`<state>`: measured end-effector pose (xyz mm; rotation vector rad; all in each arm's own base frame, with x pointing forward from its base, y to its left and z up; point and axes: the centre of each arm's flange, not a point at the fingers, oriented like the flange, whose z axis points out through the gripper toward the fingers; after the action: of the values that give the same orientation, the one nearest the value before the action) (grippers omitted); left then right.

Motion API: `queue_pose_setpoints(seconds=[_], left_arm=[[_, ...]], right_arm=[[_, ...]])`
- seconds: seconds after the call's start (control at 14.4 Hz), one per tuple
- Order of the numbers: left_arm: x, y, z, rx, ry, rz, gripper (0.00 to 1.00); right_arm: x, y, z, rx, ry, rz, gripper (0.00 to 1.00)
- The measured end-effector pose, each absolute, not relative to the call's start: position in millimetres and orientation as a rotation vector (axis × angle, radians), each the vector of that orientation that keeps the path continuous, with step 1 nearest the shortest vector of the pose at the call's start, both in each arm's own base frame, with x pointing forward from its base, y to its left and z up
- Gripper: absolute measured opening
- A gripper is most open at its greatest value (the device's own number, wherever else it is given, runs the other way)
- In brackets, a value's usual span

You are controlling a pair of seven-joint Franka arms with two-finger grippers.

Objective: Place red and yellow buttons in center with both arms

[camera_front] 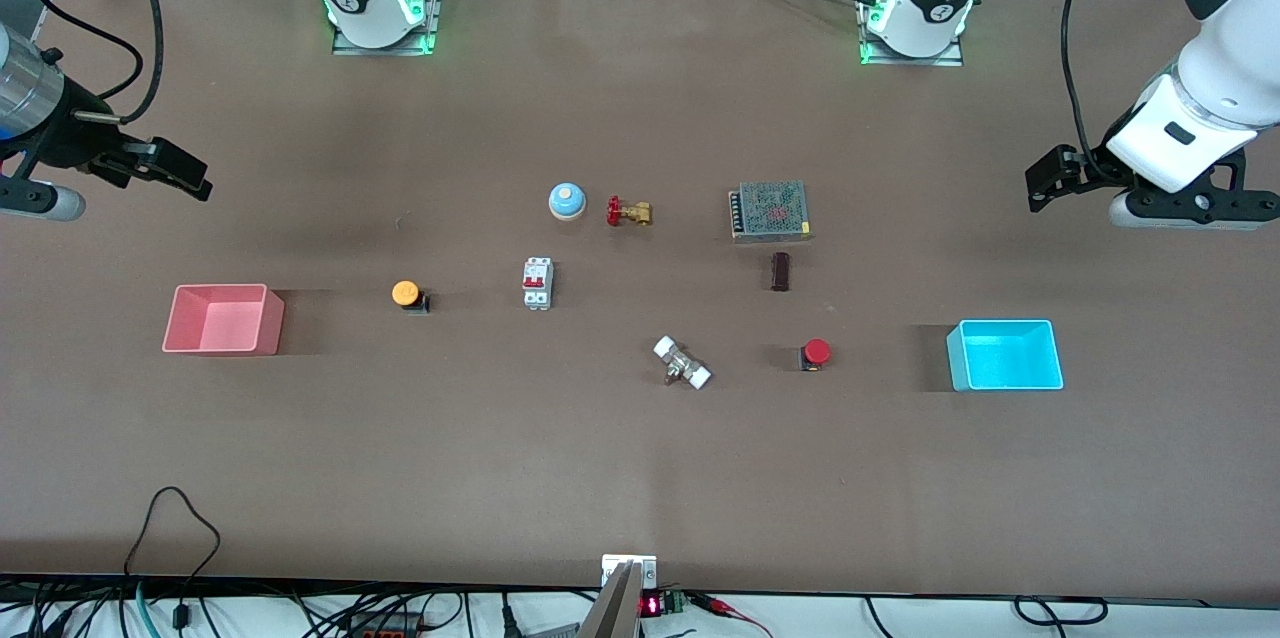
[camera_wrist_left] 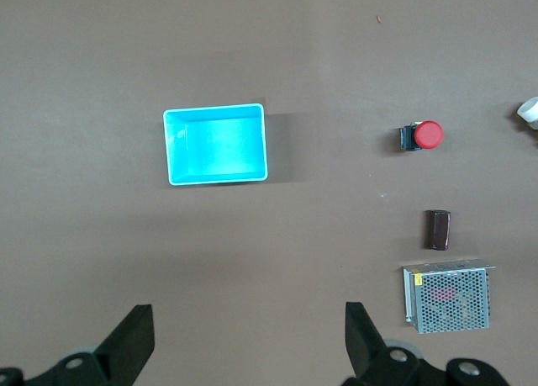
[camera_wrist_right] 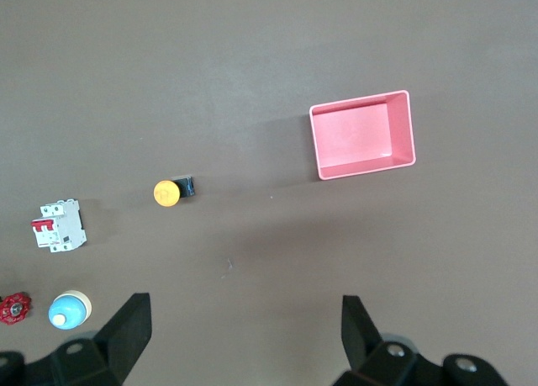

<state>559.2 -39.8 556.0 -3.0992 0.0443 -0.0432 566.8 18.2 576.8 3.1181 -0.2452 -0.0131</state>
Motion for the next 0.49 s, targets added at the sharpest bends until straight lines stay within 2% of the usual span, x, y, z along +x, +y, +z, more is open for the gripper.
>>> queue_pose_setpoints(seconds=[0.49], left_arm=[[559.2, -39.8, 556.0, -3.099, 0.046, -0.042, 1.0]], right_arm=[[566.8, 16.8, 576.8, 3.118, -0.249, -0.013, 1.0]])
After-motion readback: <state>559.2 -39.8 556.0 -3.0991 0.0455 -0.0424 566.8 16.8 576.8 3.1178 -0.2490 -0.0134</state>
